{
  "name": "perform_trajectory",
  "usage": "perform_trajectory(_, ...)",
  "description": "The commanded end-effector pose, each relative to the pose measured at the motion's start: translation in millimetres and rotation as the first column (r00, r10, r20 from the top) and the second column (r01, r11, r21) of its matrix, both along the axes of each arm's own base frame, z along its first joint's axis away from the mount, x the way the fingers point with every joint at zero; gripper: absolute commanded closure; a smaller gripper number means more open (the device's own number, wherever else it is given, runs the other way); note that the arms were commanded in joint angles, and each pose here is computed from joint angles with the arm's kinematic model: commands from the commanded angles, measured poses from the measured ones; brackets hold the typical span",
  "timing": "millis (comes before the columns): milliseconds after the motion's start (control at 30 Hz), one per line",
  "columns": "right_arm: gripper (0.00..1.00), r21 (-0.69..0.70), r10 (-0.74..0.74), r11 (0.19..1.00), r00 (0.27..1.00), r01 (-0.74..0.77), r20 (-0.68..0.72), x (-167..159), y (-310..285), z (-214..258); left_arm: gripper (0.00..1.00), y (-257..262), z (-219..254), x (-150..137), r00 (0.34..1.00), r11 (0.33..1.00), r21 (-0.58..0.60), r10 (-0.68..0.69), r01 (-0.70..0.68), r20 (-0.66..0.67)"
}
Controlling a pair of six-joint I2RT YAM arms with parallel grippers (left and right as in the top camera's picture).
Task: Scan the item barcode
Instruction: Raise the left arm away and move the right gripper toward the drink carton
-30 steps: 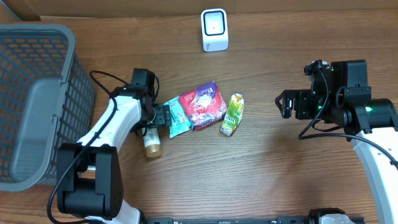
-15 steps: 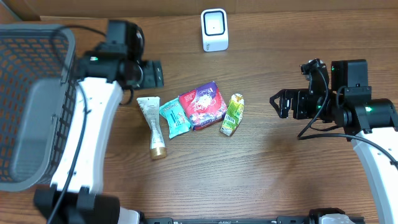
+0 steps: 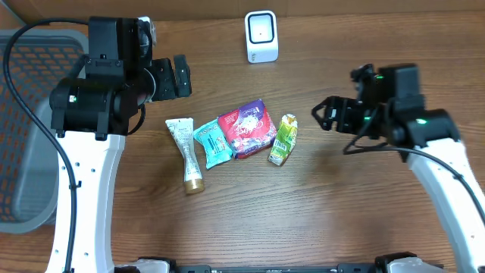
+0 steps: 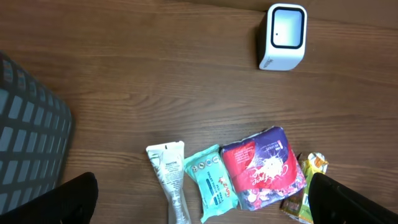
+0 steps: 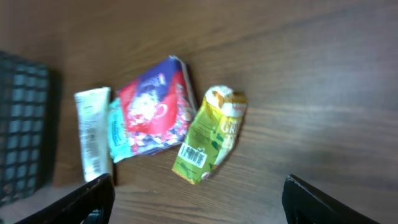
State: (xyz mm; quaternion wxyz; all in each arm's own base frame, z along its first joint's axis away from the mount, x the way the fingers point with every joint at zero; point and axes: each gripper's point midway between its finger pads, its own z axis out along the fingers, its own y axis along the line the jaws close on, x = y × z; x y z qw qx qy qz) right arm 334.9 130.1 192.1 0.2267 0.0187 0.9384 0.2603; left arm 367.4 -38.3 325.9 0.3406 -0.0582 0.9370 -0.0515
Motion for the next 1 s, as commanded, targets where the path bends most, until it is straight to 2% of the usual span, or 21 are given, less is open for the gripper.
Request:
perform_trajectory(0,0.12,-0.077,-0.148,0.986,0.989,0.147,-0.001,15,5,8,0.0,-2,2,3,1.0,1.0,0.003,-0.015,0.015,0.005)
perform_trajectory(67,0.11,-0.117,-0.159,0.98,0.987,0.158,0.0,21,11,14,0.0,-2,0,4,1.0,1.0,0.003,-0.015,0.015,0.0)
perform_trajectory(167,0.01,-0.179,-0.172,0.97,0.985,0.168,-0.01,31,16,22,0.0,-2,-1,4,1.0,1.0,0.003,-0.015,0.015,-0.002)
perform_trajectory(367,0.0,-0.26,-0.171,0.954,0.984,0.152,-0.049,54,34,19,0.0,-2,-1,4,1.0,1.0,0.003,-0.015,0.015,-0.002)
perform_trajectory(667,0.03,-0.291,-0.219,0.944,0.954,0.153,-0.207,56,43,-41,0.0,-2,-1,4,1.0,1.0,0.003,-0.016,0.016,-0.003)
perform_trajectory(767,0.13,-0.297,-0.214,0.946,0.94,0.131,-0.266,49,45,-62,0.0,-2,-1,4,1.0,1.0,0.003,-0.015,0.015,-0.002)
perform_trajectory(800,0.21,-0.307,-0.226,0.942,0.932,0.136,-0.284,47,44,-70,0.01,-2,-1,4,1.0,1.0,0.003,-0.015,0.015,-0.002)
perform_trajectory(833,0.35,-0.312,-0.23,0.941,0.927,0.133,-0.296,45,43,-75,0.0,-2,-1,4,1.0,1.0,0.003,-0.015,0.015,-0.002)
perform_trajectory(867,0.41,-0.32,-0.231,0.939,0.923,0.129,-0.307,44,43,-83,0.0,-2,-1,4,1.0,1.0,0.003,-0.015,0.015,-0.002)
perform_trajectory(967,0.44,-0.316,-0.225,0.942,0.917,0.118,-0.329,42,45,-100,0.0,-2,-1,4,1.0,1.0,0.003,-0.015,0.015,-0.002)
